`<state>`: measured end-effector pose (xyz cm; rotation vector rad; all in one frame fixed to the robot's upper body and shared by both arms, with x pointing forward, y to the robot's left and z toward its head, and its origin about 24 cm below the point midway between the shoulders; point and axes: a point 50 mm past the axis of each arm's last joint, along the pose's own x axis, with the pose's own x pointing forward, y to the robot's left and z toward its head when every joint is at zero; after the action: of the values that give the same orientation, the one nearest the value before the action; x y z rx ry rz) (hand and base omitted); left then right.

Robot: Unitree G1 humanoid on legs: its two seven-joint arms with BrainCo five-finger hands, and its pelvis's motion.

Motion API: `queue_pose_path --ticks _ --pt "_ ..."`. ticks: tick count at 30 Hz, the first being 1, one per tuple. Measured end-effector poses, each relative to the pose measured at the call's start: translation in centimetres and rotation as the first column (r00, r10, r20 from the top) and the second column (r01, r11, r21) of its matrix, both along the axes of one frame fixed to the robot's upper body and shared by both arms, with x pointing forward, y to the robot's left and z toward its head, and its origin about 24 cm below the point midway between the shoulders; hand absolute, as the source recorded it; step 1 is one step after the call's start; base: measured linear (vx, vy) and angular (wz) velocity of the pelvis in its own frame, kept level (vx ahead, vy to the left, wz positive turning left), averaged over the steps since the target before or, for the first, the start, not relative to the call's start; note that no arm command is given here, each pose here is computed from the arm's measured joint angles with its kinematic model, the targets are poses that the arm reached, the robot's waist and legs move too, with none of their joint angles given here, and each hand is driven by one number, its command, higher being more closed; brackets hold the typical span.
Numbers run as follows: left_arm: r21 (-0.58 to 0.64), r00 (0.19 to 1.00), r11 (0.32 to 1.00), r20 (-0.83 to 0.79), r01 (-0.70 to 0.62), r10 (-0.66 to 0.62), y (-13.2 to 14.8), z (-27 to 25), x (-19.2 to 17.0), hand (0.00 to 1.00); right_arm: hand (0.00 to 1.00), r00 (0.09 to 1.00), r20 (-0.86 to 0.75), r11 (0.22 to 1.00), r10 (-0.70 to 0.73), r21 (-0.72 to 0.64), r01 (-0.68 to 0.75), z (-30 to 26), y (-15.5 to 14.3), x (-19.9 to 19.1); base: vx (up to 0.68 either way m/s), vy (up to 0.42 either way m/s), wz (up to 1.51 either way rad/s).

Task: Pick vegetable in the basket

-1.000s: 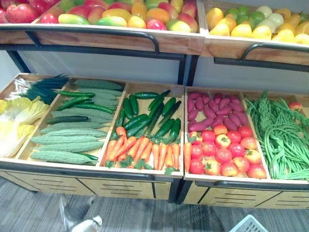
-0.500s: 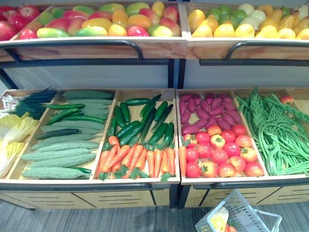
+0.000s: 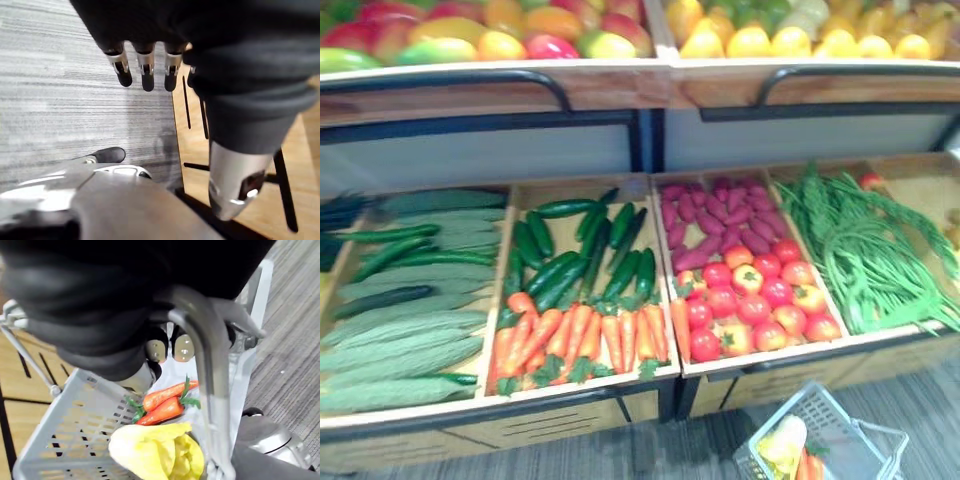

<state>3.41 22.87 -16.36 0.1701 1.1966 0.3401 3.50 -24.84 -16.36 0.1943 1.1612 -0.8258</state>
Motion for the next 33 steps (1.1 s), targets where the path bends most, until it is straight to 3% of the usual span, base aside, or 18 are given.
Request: queue_pose_path --ticks 5,7,13,16,22,27,33 --pt "0.005 0.998 0.999 0.054 0.039 -0.04 -0.2 0.3 2.2 0.0 1.0 0.996 0.067 0.998 0.063 -0.011 -0.062 0.3 0.3 2.5 -0.08 0.055 -1.3" --pt "0.016 0.997 0.998 0.06 0.055 -0.056 -0.1 0.4 2.6 0.0 1.0 0.998 0.046 0.999 0.045 -0.002 -0.045 0.2 0.2 1.9 -0.01 0.028 -0.96" --pt "-0.026 0.999 0.999 0.032 -0.019 0.02 -1.3 -0.1 1.2 0.0 1.0 0.99 0.084 0.993 0.117 -0.045 -0.113 0.8 -0.5 4.2 -0.08 -0.167 -1.71" --pt "0.017 0.995 0.998 0.084 -0.06 0.058 0.3 0.4 3.5 0.0 1.0 0.988 0.068 0.99 0.142 -0.006 -0.142 0.5 0.5 4.7 -0.01 -0.348 -1.54" --pt "-0.025 0.984 0.99 0.115 -0.137 0.139 -0.9 0.2 4.0 0.0 1.0 0.981 -0.025 0.981 0.19 -0.033 -0.191 0.1 0.2 1.3 0.0 -0.201 -0.9" --pt "-0.057 0.955 0.965 0.139 -0.257 0.263 -1.3 0.1 3.2 0.0 1.0 0.964 0.007 0.963 0.267 -0.052 -0.266 0.4 0.3 3.1 -0.04 0.1 -1.46" --pt "-0.04 0.958 0.976 0.184 -0.216 0.219 0.1 0.7 4.0 0.0 1.0 0.957 0.037 0.957 0.289 -0.031 -0.288 0.2 1.5 3.3 0.04 0.248 -1.13"
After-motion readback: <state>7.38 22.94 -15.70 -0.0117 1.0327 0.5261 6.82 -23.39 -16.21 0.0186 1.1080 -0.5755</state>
